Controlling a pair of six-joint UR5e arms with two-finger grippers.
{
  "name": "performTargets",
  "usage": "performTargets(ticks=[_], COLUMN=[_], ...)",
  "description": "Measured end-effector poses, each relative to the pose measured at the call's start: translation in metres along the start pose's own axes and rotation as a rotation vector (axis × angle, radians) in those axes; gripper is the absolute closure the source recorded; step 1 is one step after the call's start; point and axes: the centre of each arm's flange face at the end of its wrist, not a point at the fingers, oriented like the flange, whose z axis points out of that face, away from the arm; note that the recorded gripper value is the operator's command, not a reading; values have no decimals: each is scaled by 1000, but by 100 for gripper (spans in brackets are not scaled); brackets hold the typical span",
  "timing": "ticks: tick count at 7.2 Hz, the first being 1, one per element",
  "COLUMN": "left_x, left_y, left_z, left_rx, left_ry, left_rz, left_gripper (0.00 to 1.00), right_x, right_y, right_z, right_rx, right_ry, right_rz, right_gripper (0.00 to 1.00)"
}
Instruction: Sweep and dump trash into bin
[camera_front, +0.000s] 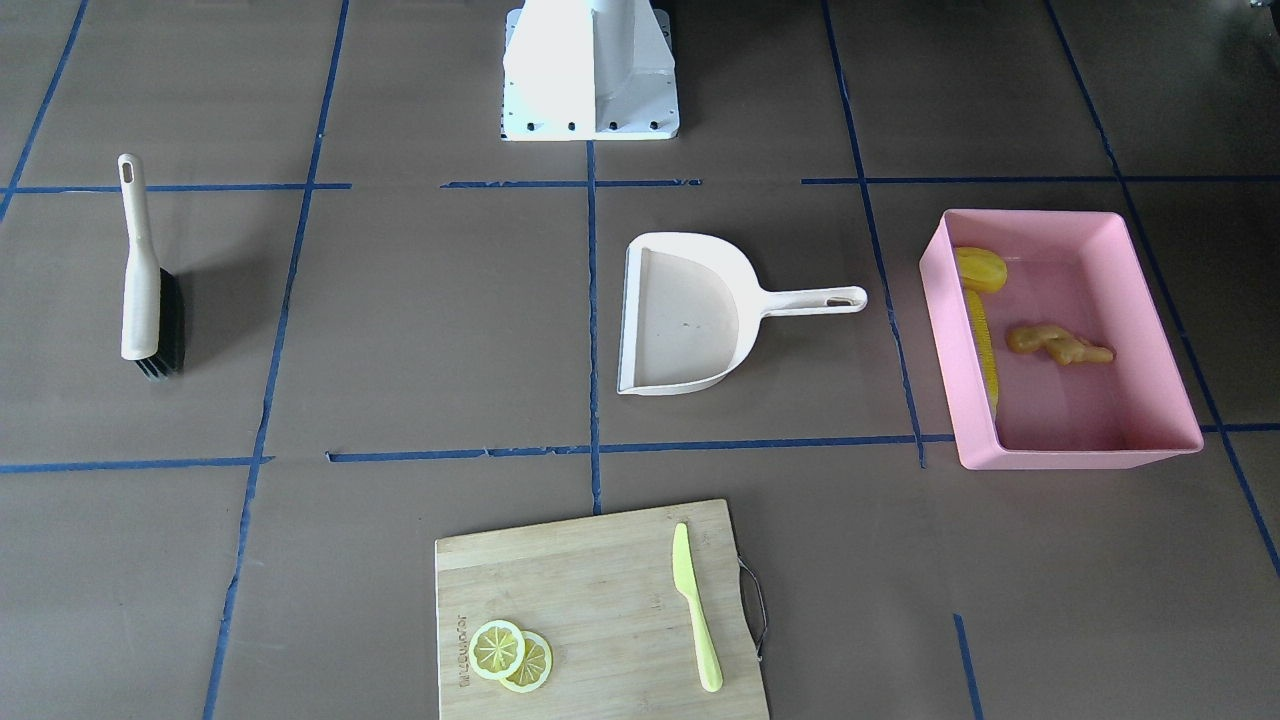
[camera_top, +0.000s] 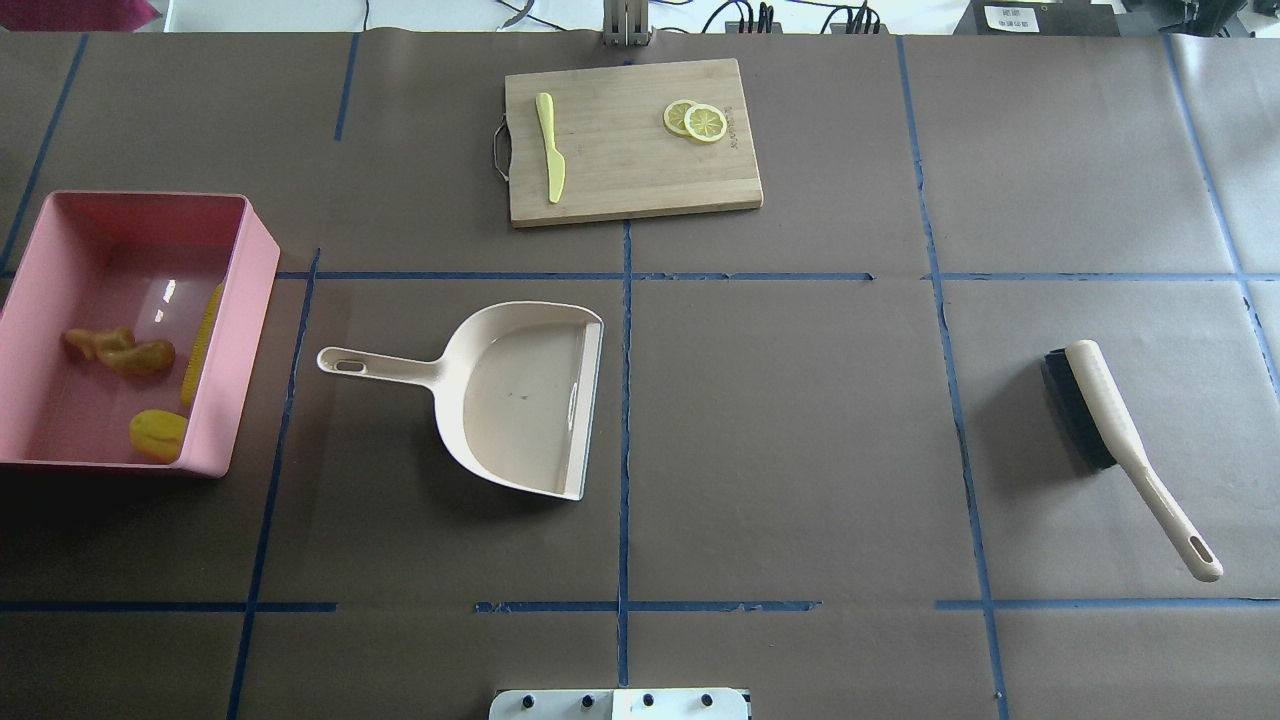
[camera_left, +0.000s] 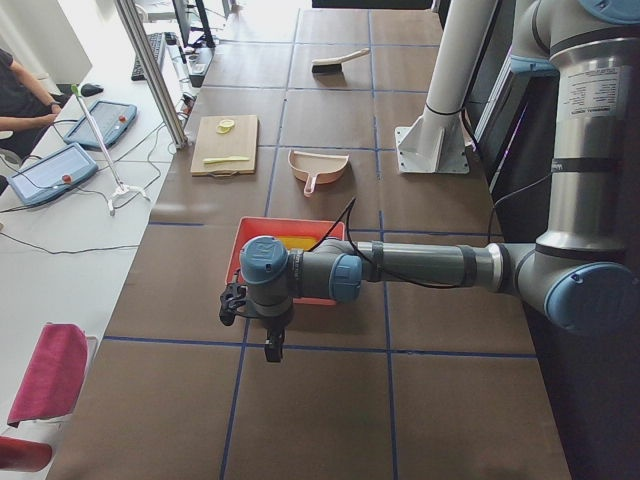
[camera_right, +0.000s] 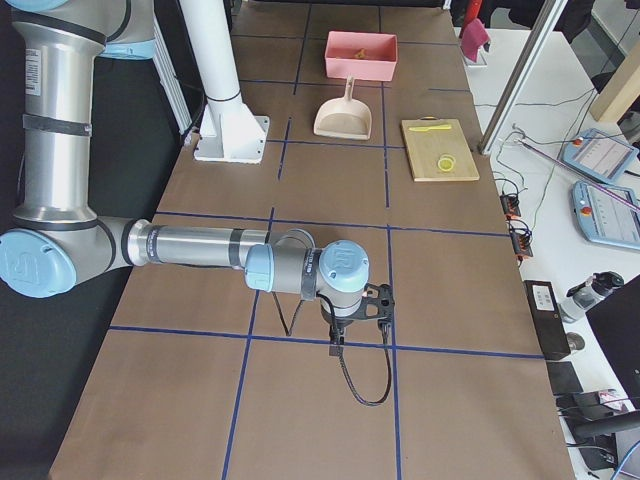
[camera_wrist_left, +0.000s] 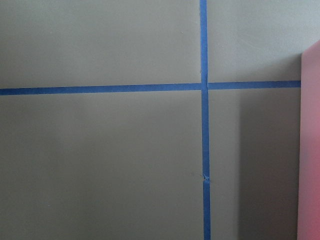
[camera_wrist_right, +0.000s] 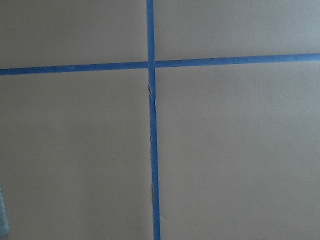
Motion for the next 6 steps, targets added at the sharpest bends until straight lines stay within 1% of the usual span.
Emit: performTargets(ticks=[6], left_x=[4], left_y=[-2], left_z=[-3], left_rx=[5], left_ry=[2], left_rz=[10], left_gripper=[0], right_x=[0], right_y=[0], right_z=[0], right_rx=[0], right_ry=[-2], right_rz=[3], right_gripper=[0])
